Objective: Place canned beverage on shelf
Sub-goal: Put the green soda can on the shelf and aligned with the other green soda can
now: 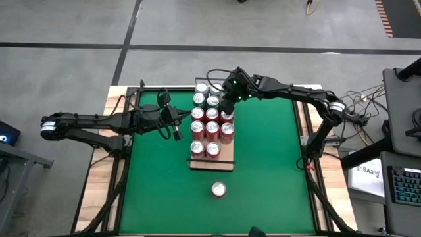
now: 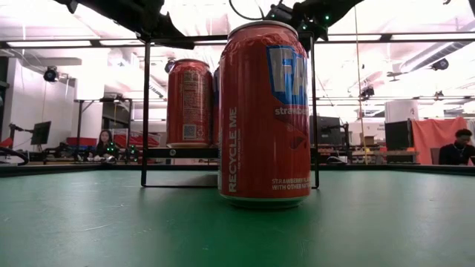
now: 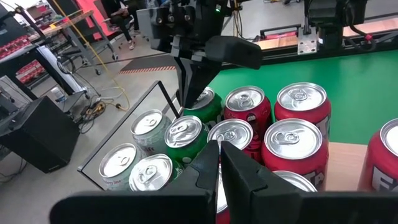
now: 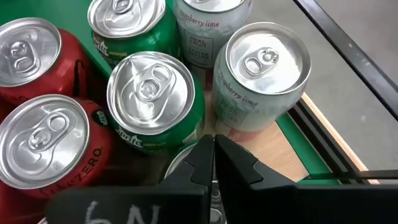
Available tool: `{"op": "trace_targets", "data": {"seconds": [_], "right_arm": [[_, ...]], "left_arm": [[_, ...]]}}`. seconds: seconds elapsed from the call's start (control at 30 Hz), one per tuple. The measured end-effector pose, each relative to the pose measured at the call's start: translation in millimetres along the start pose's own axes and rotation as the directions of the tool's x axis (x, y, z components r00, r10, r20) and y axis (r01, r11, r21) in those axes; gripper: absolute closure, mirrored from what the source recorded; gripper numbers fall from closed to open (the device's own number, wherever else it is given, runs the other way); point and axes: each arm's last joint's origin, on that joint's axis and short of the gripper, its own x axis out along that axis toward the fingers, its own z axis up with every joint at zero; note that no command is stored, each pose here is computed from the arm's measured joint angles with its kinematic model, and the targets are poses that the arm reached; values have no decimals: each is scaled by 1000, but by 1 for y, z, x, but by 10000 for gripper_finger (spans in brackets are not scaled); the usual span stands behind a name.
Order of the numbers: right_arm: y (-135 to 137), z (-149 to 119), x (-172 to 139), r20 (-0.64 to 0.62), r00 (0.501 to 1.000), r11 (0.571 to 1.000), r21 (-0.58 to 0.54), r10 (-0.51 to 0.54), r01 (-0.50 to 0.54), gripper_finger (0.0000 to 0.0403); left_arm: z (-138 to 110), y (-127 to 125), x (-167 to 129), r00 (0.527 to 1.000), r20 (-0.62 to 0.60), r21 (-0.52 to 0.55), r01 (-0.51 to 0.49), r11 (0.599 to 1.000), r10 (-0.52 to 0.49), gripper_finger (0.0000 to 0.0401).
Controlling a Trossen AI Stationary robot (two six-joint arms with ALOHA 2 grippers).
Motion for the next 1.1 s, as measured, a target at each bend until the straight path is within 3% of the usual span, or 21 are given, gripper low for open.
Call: {"op": "trace_targets", "data": {"seconds": [0.43, 0.8, 1.1], "right_arm": [[-3, 0, -1, 0, 994, 993, 52, -110, 110, 394], [-3, 2, -8, 20, 993, 990, 85, -116, 114, 394], [-13, 4, -25, 39, 974, 971, 95, -222, 217, 394]], "left_arm": [[0, 0, 0, 1000, 0, 0, 0, 1000, 0, 401], [0, 0, 0, 1000, 0, 0, 0, 1000, 0, 401], [0, 0, 0, 1000, -1, 0, 0, 1000, 0, 401]]}}
